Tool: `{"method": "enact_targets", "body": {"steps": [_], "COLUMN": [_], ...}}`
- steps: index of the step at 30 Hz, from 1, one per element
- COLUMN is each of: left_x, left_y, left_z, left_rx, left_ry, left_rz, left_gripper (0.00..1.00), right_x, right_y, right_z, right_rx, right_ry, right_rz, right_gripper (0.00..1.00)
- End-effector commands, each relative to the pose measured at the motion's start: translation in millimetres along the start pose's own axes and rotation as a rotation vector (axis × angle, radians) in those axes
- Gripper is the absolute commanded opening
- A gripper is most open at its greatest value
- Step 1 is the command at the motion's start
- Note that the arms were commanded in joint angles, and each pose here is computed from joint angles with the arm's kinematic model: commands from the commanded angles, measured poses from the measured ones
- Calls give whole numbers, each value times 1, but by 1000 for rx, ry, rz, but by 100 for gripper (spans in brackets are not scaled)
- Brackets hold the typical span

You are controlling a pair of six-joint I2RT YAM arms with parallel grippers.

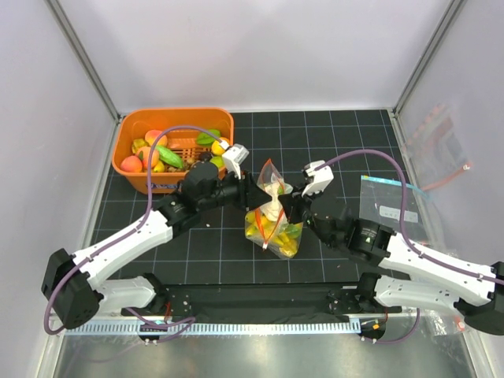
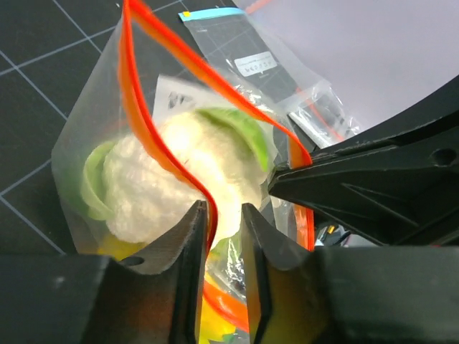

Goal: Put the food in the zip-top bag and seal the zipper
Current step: Zip the zipper food storage bag at the center of the board.

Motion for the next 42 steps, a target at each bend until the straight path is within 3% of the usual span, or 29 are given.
{"method": "enact_targets", "body": {"steps": [1, 4, 8, 9, 13, 23, 35, 42], "left_x": [-17, -12, -14, -14, -19, -22, -5, 32], "left_y": [-9, -8, -8, -7, 0, 8, -27, -36], "left_z": [6, 16, 14, 11, -1, -11, 9, -5], "left_rx": [46, 73, 63, 48, -56, -169, -57, -63], "left_ry": [-61, -15, -15, -19, -81, -78, 39, 71], "left_rz": [46, 50, 54, 56, 71, 82, 164, 219], "left_gripper": [34, 53, 68, 75, 86, 88, 88, 87], "right_x": [-9, -2, 4, 3, 1, -9, -10, -10], "right_y": [5, 1, -12, -17, -32, -53, -67, -76], "right_z": [5, 12, 13, 11, 4, -10, -8, -4], "right_rx": [30, 82, 179, 200, 286, 448, 557, 551], "right_ry": [-81, -83, -130, -145, -218, -282, -306, -281], "right_rz": [90, 127, 180, 198, 262, 247, 241, 275], "right_gripper": [2, 1, 1, 1, 1, 1, 1, 1]}}
Point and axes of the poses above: each gripper's point midway between its finger pads, its own z axis out along the fingers, its own y axis along the line the jaws close on, x = y × z, the point moved 7 cm from there along -z, back along the fingers, and after that the axes turned 3 degrees about z, right-handed, at the moved point
